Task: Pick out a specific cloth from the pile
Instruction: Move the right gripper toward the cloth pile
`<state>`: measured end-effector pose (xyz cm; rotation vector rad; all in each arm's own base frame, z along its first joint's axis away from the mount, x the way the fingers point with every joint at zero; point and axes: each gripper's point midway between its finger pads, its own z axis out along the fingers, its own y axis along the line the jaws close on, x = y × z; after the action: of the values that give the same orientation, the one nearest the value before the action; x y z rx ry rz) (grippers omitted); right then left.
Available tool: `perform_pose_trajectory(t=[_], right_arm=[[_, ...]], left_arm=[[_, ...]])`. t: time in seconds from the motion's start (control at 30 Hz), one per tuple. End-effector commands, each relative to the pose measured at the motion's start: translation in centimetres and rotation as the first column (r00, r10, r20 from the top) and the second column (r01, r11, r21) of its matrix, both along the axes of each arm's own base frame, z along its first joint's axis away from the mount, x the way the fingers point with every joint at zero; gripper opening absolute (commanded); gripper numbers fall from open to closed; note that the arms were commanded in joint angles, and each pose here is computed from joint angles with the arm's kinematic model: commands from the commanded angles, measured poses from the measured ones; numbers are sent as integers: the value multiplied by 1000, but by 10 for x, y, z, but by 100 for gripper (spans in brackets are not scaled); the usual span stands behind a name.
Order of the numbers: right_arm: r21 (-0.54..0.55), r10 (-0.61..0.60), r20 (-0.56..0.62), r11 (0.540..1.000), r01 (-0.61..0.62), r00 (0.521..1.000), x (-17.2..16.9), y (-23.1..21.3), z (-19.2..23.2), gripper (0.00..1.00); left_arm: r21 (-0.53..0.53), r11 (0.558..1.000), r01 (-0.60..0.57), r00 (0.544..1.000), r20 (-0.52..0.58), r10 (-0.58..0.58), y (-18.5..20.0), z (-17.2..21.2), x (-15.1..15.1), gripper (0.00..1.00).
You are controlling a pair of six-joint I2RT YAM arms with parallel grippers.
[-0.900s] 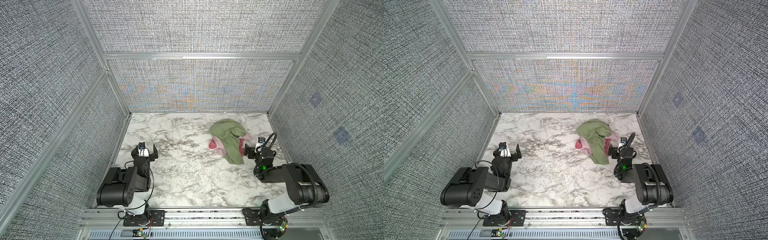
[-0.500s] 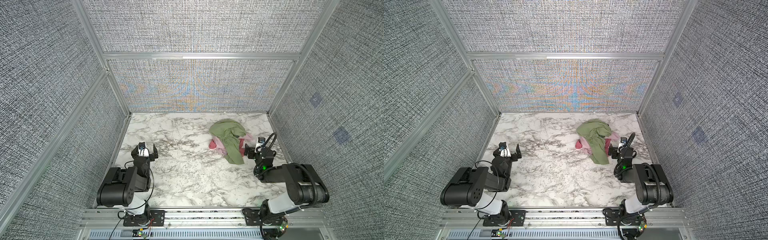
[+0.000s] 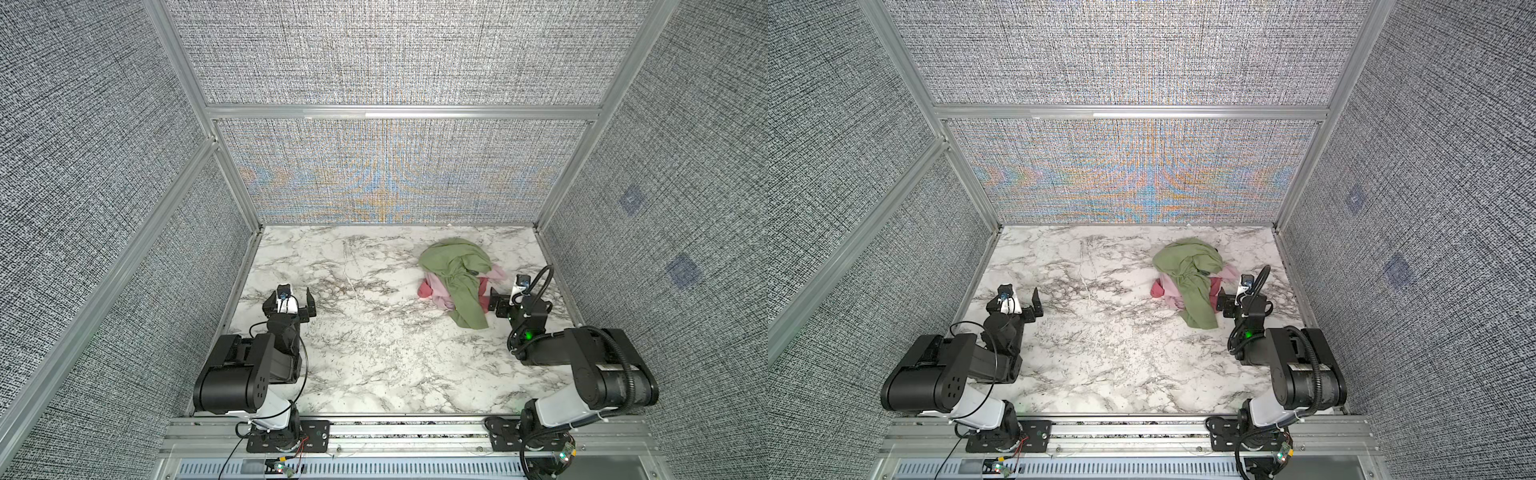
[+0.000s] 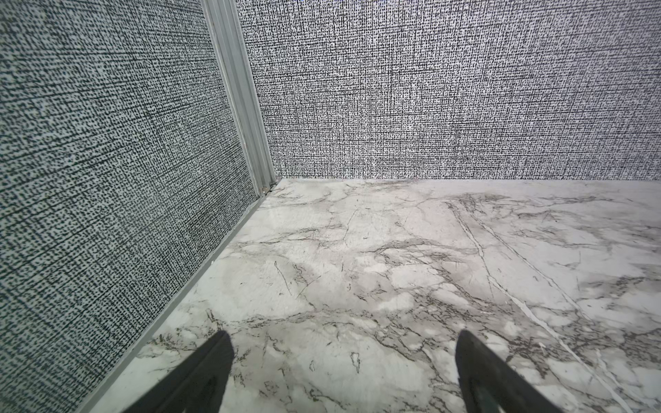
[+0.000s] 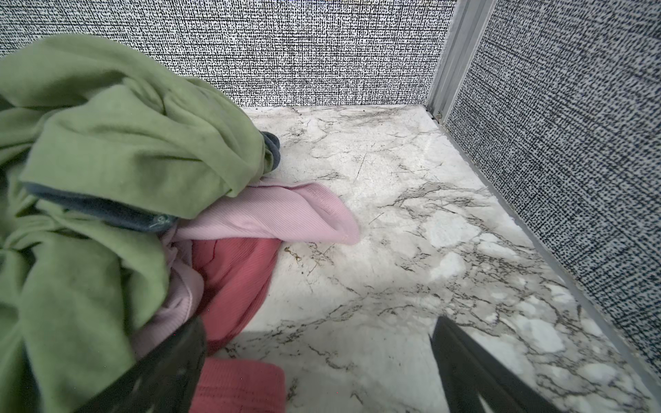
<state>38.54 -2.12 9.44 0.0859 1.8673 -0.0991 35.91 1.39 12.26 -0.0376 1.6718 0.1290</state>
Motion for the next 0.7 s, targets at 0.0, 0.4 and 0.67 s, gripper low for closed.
perform_pose_trajectory(t=[0.0, 0.4, 0.67], right_arm=[[1, -4, 19, 1000, 4, 1000, 1, 0, 5, 99], [7, 2, 15, 1000, -2, 1000, 2, 0, 4, 99], [38, 4, 19, 999, -5, 1000, 2, -5, 6, 99]], left_arm=[[-4, 1000, 1, 999, 35, -1, 0, 8, 1, 99], [-4, 1000, 1, 1000, 29, -1, 0, 7, 2, 99], [-4, 999, -34, 998, 52, 35, 5, 15, -1, 92]])
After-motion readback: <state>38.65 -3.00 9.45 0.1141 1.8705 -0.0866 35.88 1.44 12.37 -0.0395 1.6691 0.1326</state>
